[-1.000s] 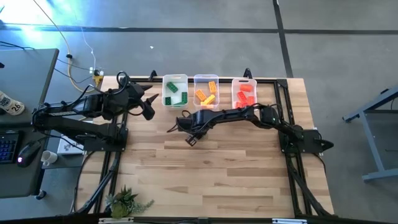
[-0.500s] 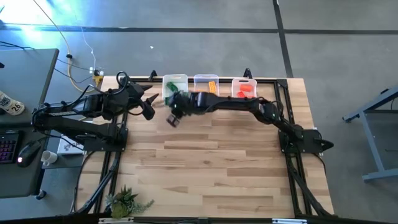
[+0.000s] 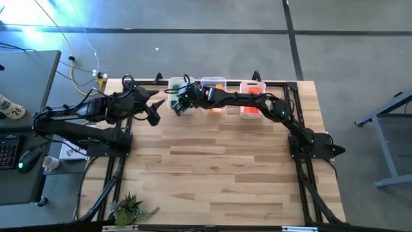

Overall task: Sort & place blocks by color
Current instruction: Put the green game piece into the left white bin, then return to Home Position

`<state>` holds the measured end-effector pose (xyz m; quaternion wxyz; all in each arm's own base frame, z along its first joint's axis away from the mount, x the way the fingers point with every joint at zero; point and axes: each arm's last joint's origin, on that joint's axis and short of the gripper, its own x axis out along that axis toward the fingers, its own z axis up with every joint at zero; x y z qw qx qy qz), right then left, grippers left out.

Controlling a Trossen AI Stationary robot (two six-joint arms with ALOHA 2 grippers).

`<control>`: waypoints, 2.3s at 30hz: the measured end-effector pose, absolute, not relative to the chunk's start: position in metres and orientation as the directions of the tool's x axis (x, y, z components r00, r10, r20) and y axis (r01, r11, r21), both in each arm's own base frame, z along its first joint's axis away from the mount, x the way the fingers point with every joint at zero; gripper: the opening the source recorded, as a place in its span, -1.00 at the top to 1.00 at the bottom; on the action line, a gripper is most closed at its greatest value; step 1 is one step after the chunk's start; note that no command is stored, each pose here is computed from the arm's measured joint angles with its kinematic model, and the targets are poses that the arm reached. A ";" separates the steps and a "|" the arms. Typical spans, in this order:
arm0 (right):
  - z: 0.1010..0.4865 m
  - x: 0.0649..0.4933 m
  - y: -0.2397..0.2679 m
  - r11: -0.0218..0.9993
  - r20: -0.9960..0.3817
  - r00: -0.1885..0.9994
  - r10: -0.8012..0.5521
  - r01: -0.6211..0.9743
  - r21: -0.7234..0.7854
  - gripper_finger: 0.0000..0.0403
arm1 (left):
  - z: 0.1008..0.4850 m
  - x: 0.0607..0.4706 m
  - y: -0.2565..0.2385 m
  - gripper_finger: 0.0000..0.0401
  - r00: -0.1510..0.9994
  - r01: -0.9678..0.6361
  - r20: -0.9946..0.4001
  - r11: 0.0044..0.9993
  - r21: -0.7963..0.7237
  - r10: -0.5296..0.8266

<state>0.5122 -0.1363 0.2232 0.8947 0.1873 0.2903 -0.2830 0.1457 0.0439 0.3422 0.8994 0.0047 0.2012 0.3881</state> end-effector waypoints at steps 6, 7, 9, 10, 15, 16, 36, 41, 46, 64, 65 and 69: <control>0.207 0.509 -0.145 0.766 -0.624 0.678 -0.389 0.614 0.190 0.44 | 0.336 0.144 0.043 0.00 0.605 -0.697 -0.400 0.701 0.150 0.688; 0.207 0.509 -0.145 0.770 -0.622 0.679 -0.390 0.611 0.185 0.41 | 0.334 0.145 0.043 0.00 0.603 -0.699 -0.405 0.699 0.147 0.688; 0.207 0.509 -0.146 0.780 -0.624 0.678 -0.390 0.603 0.167 0.36 | 0.330 0.144 0.043 0.00 0.599 -0.700 -0.413 0.699 0.146 0.686; 0.208 0.509 -0.146 0.788 -0.626 0.676 -0.388 0.596 0.155 0.32 | 0.328 0.144 0.043 0.00 0.596 -0.700 -0.417 0.698 0.147 0.686; 0.218 0.512 -0.146 0.810 -0.599 0.706 -0.378 0.566 0.155 0.14 | 0.313 0.142 0.042 0.00 0.592 -0.706 -0.447 0.699 0.115 0.671; 0.218 0.511 -0.146 0.810 -0.602 0.704 -0.377 0.566 0.155 0.11 | 0.311 0.141 0.042 0.00 0.600 -0.704 -0.451 0.704 0.096 0.661; 0.231 0.513 -0.118 0.904 -0.611 0.764 -0.207 0.388 0.179 0.04 | 0.265 0.116 0.015 0.00 0.821 -0.533 -0.320 0.836 -0.129 0.473; 0.231 0.515 -0.107 0.918 -0.612 0.767 -0.192 0.361 0.164 0.04 | 0.269 0.109 0.010 0.00 0.842 -0.509 -0.283 0.850 -0.136 0.459; 0.229 0.514 -0.097 0.927 -0.645 0.745 -0.172 0.345 0.151 0.04 | 0.267 0.103 0.005 0.00 0.839 -0.508 -0.288 0.854 -0.110 0.462; 0.232 0.487 -0.052 0.937 -0.836 0.511 -0.202 0.348 -0.013 0.04 | 0.258 0.093 0.000 0.00 0.835 -0.487 -0.304 0.873 -0.023 0.458; 0.232 0.484 -0.048 0.936 -0.851 0.483 -0.205 0.350 -0.027 0.04 | 0.253 0.095 -0.001 0.00 0.843 -0.475 -0.296 0.880 -0.018 0.449; 0.241 0.470 -0.042 0.916 -0.875 0.390 -0.287 0.379 -0.132 0.04 | 0.237 0.101 0.000 0.00 0.861 -0.468 -0.228 0.884 -0.007 0.454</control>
